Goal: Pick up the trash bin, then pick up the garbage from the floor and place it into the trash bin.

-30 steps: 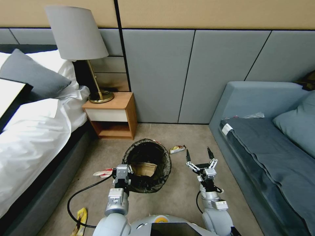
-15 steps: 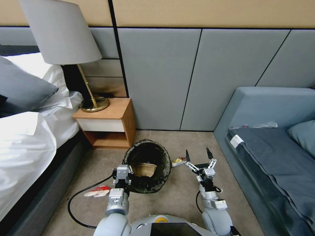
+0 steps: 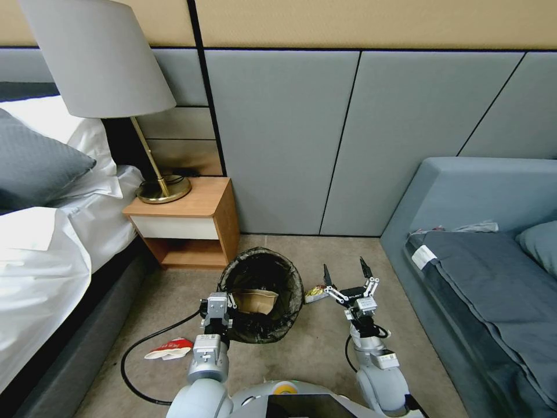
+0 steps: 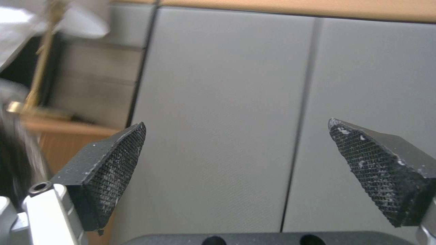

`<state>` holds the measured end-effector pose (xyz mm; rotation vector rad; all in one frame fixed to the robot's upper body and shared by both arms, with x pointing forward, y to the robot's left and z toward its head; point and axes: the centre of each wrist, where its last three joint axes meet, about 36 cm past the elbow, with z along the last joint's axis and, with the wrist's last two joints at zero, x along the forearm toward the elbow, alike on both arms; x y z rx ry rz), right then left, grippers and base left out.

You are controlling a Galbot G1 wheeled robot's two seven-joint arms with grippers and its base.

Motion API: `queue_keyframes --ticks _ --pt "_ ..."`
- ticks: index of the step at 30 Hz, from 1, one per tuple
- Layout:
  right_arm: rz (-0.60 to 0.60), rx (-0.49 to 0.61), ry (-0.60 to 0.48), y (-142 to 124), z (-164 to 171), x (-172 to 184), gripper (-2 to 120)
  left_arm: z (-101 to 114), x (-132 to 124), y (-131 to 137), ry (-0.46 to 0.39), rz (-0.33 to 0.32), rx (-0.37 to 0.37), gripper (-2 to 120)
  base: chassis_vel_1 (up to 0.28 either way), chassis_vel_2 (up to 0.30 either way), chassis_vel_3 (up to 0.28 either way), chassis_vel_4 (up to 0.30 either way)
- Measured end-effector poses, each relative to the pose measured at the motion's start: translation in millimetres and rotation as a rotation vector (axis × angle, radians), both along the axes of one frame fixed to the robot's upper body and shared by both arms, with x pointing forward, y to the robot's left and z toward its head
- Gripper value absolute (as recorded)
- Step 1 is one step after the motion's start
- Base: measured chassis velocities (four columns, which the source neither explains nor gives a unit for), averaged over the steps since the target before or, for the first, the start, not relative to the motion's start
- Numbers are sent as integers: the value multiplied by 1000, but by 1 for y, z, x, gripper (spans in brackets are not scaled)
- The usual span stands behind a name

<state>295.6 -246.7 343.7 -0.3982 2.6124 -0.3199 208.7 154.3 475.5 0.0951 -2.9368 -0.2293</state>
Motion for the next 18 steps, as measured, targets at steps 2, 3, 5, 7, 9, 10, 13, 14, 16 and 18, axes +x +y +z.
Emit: queue_keyframes --ticks 2,3,5,7,9,10,13,14,16,18 --pt "25 -37 16 -7 -5 7 100 0 0 1 -1 1 1 0 0 0 0 0" --pt "48 -68 32 -14 -9 14 100 1 0 1 -2 3 2 0 0 0 0 0" --pt "101 -147 85 -31 -19 28 100 1 0 2 -3 6 4 0 0 0 0 0" --pt "119 -174 102 -37 -22 31 100 2 0 3 -3 7 4 0 0 0 0 0" --pt "203 -333 198 -71 -41 49 100 2 -1 4 -2 13 7 0 0 0 0 0" --pt "223 -383 228 -82 -48 54 100 2 -1 4 -2 15 7 0 0 0 0 0" --pt "260 -479 297 -103 -58 65 100 2 -1 4 -2 17 8 0 0 0 0 0" --pt "269 -506 319 -108 -61 69 100 2 -1 4 -2 17 8 0 0 0 0 0" --pt "282 -557 349 -116 -65 78 100 2 -1 4 -2 17 8 0 0 0 0 0" --pt "295 -637 372 -123 -71 90 100 1 0 3 1 16 7 0 0 0 0 0"
